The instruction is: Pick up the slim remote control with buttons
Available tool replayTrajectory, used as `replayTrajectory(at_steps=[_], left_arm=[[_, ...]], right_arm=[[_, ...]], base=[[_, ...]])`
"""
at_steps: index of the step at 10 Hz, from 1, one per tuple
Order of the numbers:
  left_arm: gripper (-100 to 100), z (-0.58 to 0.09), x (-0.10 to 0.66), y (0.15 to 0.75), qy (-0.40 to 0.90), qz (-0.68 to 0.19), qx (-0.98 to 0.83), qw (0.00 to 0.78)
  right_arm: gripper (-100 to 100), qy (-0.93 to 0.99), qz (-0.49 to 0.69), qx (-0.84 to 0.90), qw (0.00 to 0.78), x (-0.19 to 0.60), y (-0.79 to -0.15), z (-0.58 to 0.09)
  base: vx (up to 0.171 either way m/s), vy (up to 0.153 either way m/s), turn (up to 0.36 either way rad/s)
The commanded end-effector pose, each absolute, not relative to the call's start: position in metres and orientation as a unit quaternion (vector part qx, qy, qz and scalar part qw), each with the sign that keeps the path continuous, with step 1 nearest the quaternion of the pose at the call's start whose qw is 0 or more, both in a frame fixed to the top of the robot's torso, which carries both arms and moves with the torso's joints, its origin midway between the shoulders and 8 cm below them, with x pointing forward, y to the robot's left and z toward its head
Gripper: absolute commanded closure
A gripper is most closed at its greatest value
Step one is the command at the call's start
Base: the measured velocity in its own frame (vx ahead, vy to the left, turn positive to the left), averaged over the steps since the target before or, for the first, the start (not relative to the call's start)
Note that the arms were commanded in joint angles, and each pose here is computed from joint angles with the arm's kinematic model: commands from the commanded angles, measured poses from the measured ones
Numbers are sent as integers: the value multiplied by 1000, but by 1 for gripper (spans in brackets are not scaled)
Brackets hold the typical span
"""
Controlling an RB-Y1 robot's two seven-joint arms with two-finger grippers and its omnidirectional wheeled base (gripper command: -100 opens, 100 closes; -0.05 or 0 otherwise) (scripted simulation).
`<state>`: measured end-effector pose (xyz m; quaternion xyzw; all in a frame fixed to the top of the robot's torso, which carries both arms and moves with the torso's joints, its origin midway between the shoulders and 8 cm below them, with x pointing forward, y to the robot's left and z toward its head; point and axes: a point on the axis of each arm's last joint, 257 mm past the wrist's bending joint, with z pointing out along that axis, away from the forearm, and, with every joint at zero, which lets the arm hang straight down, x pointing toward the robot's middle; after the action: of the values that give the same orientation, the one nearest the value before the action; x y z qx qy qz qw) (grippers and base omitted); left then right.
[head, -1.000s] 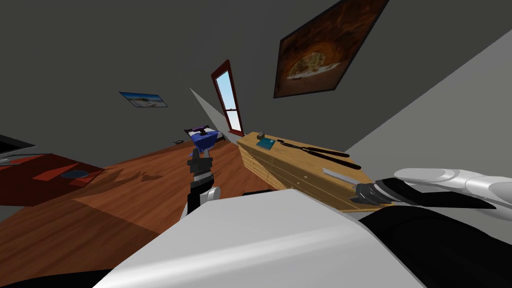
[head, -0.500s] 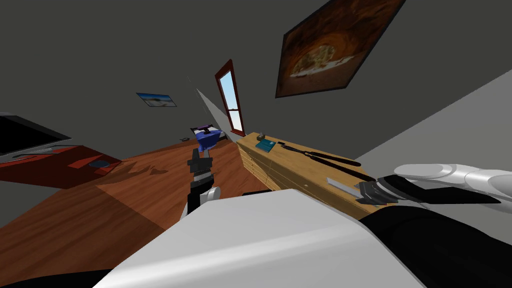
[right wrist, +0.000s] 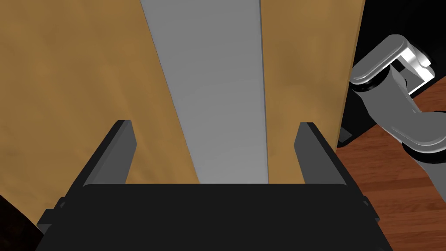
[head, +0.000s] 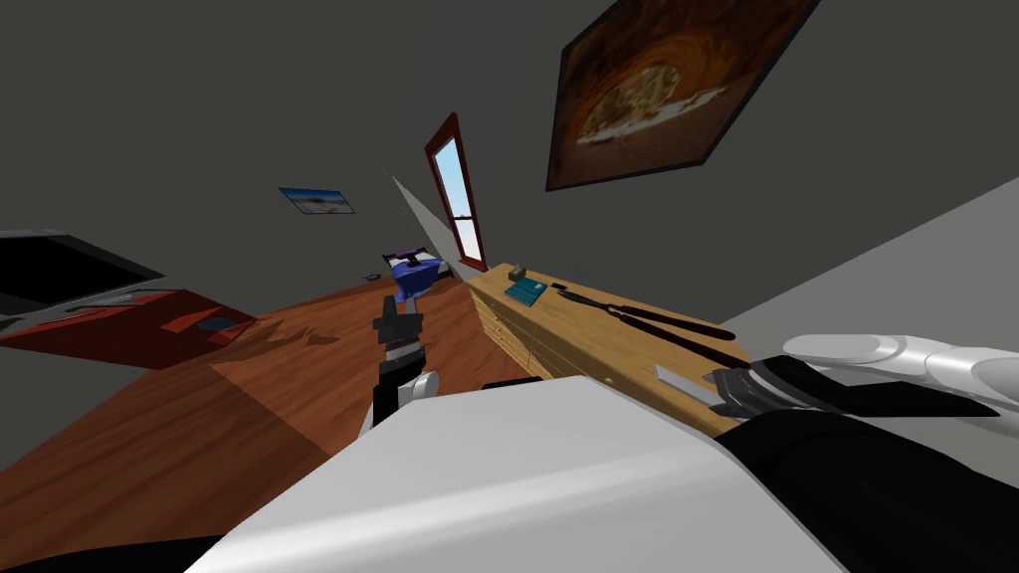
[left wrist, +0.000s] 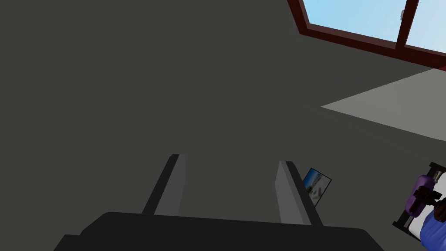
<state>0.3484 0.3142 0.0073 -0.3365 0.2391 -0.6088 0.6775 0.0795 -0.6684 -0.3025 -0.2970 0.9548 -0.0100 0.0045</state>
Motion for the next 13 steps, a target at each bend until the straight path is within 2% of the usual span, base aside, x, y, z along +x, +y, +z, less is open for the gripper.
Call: replayTrajectory(at_steps=[1, 2, 6, 7, 11, 12, 13], left_arm=[[0, 7, 348, 314, 239, -609, -337, 678], [0, 7, 348, 314, 239, -609, -337, 677], [0, 7, 348, 314, 239, -609, -337, 677], [0, 7, 348, 314, 239, -609, -337, 677], [0, 7, 348, 314, 239, -609, -337, 677], [0, 7, 348, 314, 239, -609, -337, 677], [0, 7, 348, 314, 239, -609, -337, 677]], right_arm=[[0, 955, -10, -297, 4, 80, -668, -303], [-100, 956, -10, -292, 5, 69, -669, -312], [-100, 958, -10, -285, 5, 56, -668, -324], [100, 958, -11, -285, 5, 55, -669, -324], [100, 958, -11, -286, 4, 56, -669, -324], [0, 958, -12, -286, 5, 56, -669, -324], [100, 957, -11, -290, 5, 66, -669, -315]], base=[[0, 0, 0], [13, -2, 98], [1, -2, 28], [0, 0, 0], [0, 0, 0], [0, 0, 0], [9, 11, -44]])
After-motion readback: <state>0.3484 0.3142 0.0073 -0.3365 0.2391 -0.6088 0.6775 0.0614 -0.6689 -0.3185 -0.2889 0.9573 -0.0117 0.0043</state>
